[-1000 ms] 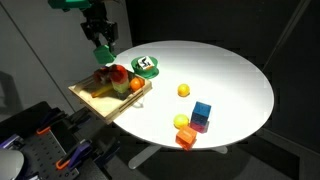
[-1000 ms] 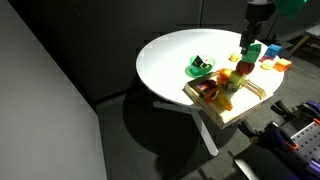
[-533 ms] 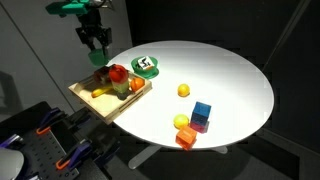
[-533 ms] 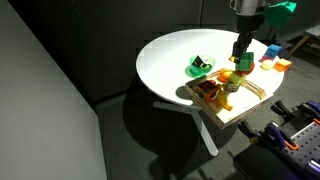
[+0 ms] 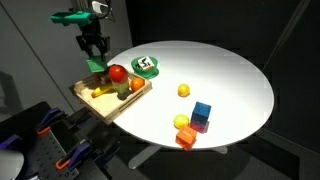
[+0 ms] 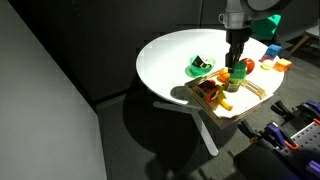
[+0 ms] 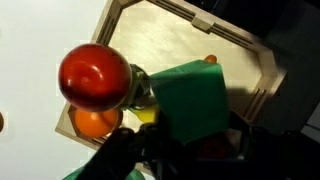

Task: Put the green block in the box

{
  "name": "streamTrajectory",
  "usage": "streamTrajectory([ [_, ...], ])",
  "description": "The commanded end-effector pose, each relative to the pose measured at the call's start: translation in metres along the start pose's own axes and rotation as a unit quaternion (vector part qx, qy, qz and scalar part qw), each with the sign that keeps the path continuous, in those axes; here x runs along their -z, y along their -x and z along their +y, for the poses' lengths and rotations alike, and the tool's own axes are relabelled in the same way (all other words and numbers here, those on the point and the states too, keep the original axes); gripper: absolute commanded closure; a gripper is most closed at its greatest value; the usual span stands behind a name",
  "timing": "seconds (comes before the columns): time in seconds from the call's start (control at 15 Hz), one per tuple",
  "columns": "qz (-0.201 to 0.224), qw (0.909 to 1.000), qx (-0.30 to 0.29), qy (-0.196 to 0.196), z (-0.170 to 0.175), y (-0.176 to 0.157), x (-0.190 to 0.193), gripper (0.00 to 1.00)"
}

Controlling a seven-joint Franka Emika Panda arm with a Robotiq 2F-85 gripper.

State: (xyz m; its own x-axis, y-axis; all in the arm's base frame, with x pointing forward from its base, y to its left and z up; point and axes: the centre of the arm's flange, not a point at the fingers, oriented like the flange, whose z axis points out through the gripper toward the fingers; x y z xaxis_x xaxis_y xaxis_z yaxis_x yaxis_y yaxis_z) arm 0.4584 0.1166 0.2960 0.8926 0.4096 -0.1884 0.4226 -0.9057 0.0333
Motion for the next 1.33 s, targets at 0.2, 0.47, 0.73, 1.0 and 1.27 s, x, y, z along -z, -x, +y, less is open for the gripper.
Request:
streamTrajectory([
  [0.2,-0.034,0.9994,-0.009,0.007,-0.006,-0.017,-0.016,0.67],
  [0.47,-0.023,0.9993,-0.018,0.021,-0.004,-0.018,-0.027,0.67],
  [0.73,-0.017,0.9996,-0.019,0.015,-0.002,-0.022,-0.034,0.67],
  [1.0,-0.018,0.9996,-0.018,0.011,-0.001,-0.024,-0.039,0.67],
  [1.27,-0.015,0.9997,-0.018,0.01,0.0,-0.025,-0.04,0.67],
])
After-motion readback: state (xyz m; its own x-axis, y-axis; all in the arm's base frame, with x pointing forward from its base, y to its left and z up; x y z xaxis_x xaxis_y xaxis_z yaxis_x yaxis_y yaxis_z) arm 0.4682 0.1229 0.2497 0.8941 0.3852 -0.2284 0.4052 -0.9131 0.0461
